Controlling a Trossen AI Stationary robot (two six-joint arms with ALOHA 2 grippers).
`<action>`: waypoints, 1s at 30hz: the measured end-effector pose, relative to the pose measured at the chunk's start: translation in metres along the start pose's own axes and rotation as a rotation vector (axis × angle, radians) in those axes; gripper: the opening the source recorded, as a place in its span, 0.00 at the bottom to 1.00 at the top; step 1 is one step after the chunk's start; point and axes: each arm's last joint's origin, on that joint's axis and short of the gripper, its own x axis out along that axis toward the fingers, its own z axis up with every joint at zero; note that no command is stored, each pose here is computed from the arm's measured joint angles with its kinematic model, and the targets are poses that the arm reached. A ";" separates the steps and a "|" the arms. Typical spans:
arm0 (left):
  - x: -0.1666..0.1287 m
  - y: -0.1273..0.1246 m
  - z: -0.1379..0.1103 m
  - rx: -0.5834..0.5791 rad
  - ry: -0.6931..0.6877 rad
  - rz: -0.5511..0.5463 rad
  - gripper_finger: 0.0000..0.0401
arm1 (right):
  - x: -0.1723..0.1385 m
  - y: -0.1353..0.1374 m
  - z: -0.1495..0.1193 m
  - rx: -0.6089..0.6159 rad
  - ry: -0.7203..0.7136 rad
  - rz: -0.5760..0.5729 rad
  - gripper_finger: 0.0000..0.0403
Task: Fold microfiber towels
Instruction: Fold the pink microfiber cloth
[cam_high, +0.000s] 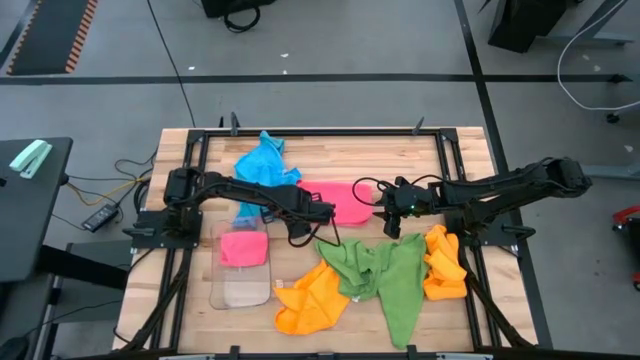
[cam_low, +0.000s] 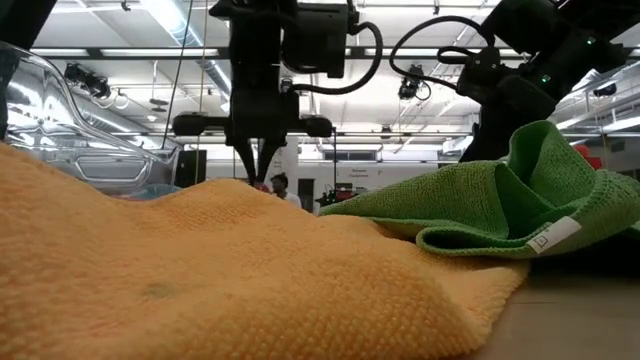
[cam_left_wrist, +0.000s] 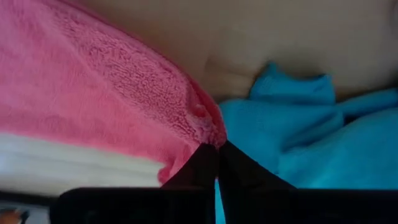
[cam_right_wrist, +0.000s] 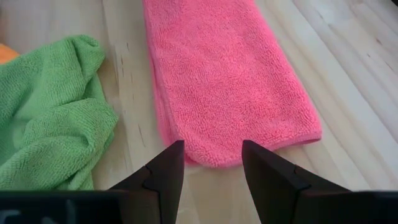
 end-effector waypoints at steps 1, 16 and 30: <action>-0.001 -0.001 0.001 0.006 0.014 0.001 0.04 | 0.000 0.000 0.000 0.000 0.000 0.000 0.42; -0.012 -0.020 -0.004 -0.092 0.074 -0.124 0.02 | 0.000 0.000 0.001 0.004 -0.006 0.001 0.42; -0.024 -0.007 0.010 -0.085 -0.019 0.069 0.02 | 0.000 0.000 0.002 0.000 -0.017 0.004 0.42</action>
